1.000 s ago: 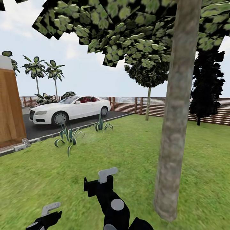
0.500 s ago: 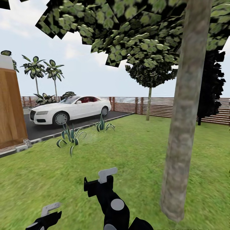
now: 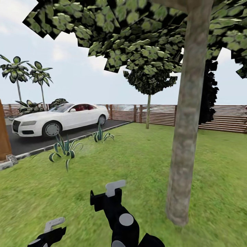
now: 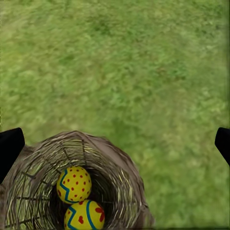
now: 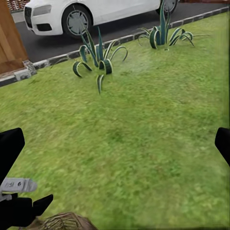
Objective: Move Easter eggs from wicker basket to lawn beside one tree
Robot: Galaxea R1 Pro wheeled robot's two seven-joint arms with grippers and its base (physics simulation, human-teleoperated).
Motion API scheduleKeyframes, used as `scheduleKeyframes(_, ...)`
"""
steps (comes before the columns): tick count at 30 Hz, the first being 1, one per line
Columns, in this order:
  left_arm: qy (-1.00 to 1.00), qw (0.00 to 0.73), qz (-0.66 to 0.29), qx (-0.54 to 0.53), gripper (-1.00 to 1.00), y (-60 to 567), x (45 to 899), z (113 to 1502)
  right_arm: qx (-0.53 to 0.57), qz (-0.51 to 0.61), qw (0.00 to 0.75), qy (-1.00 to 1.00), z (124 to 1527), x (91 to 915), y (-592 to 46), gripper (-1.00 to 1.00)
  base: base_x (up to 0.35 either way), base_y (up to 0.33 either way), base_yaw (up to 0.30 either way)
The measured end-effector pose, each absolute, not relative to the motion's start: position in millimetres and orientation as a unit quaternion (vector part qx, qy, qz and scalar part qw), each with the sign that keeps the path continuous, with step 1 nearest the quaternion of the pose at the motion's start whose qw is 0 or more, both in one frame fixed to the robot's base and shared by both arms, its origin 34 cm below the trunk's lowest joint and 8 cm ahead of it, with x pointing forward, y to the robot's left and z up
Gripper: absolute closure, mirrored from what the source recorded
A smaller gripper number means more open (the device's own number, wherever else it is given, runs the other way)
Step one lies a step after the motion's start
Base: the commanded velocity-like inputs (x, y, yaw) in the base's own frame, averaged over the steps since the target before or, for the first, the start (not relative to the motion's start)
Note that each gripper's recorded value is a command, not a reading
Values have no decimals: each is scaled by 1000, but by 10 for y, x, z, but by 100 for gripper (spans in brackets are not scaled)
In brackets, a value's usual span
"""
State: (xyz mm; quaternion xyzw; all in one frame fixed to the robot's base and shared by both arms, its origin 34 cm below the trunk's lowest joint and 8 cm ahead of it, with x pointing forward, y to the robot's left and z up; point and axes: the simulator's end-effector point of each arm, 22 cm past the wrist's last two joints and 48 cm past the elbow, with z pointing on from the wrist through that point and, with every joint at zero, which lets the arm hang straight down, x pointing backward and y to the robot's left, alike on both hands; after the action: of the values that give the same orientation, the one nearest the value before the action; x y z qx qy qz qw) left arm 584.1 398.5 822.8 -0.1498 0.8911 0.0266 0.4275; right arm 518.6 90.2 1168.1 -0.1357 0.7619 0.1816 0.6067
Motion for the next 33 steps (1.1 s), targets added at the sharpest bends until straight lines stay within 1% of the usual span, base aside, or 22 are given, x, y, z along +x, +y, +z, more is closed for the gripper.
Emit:
scheduleKeyframes(4, 891, 428, 27, -149, -100, 3986, 5843, 8230, -136, 181, 607, 762, 11679, 5190, 898, -100, -279, 165, -50)
scheduleKeyframes(10, 891, 428, 27, -149, -100, 3986, 5842, 8230, -136, 181, 607, 762, 11682, 5189, 899, -100, -300, 47, -11)
scheduleKeyframes(14, 891, 428, 27, -149, -100, 3986, 5840, 8232, -134, 181, 608, 762, 11693, 5193, 893, -100, -124, 4, -1)
scheduleKeyframes(24, 891, 427, 27, -149, -100, 3986, 5836, 8231, -134, 182, 608, 761, 11697, 5192, 893, -100, -10, 29, 0)
scheduleKeyframes(33, 891, 428, 27, -149, -100, 3986, 5837, 8234, -134, 182, 608, 761, 11700, 5192, 891, -100, 166, 169, 0)
